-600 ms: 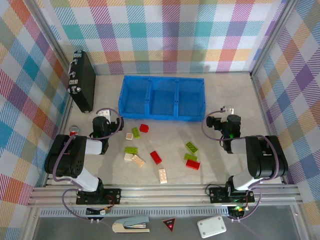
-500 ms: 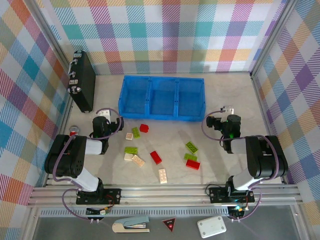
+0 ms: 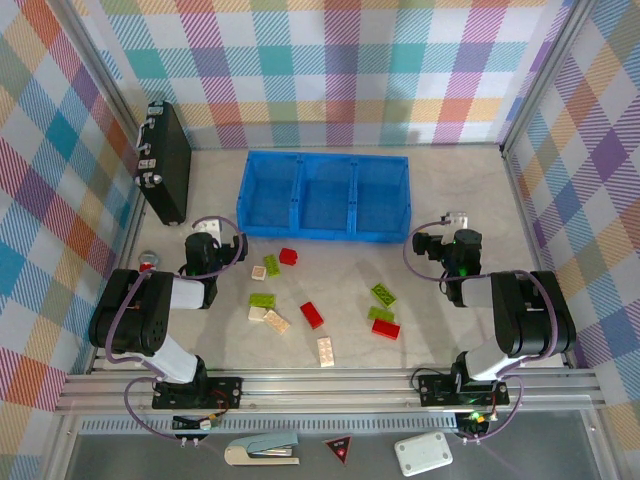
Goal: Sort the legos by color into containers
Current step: Pick up the lego from the bottom-center of the table.
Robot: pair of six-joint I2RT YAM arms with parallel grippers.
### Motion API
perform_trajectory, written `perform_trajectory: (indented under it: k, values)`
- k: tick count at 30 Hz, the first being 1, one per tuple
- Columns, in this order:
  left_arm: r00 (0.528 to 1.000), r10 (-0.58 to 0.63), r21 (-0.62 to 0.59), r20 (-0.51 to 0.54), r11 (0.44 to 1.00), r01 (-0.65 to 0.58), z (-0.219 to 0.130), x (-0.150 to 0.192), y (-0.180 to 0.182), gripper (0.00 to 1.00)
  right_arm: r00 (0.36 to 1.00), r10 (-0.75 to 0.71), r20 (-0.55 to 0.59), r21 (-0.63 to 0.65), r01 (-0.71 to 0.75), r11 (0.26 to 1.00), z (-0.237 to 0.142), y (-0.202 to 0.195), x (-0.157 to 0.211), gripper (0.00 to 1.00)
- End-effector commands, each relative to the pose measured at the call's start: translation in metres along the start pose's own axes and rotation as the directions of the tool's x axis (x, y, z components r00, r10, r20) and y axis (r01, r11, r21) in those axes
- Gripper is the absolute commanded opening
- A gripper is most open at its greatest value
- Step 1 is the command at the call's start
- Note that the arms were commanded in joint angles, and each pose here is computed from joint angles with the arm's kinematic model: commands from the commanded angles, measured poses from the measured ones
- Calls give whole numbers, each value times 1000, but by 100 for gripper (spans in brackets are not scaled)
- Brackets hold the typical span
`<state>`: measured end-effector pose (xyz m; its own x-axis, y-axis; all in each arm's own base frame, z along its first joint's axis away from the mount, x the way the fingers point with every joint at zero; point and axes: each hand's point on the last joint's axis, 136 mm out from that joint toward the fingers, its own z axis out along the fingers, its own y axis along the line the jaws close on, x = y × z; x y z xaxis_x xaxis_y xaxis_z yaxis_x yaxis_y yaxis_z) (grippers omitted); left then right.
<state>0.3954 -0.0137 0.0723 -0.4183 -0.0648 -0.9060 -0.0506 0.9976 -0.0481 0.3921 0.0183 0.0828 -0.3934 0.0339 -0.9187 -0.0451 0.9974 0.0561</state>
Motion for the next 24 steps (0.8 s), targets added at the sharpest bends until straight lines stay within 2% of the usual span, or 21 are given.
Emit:
perform_trajectory:
  k: [1, 15, 24]
  values:
    - [1000, 5, 9, 28, 1000, -5, 2, -10, -1, 100, 1000, 3, 22, -17, -3, 1000, 2, 1, -10, 99]
    - [999, 9, 17, 36, 1000, -9, 0, -14, -3, 100, 1000, 7, 25, 6, -8, 1000, 0, -2, -15, 99]
    - [999, 42, 48, -32, 998, -40, -7, -37, -14, 100, 1000, 6, -5, -6, -6, 1000, -6, 1, -27, 99]
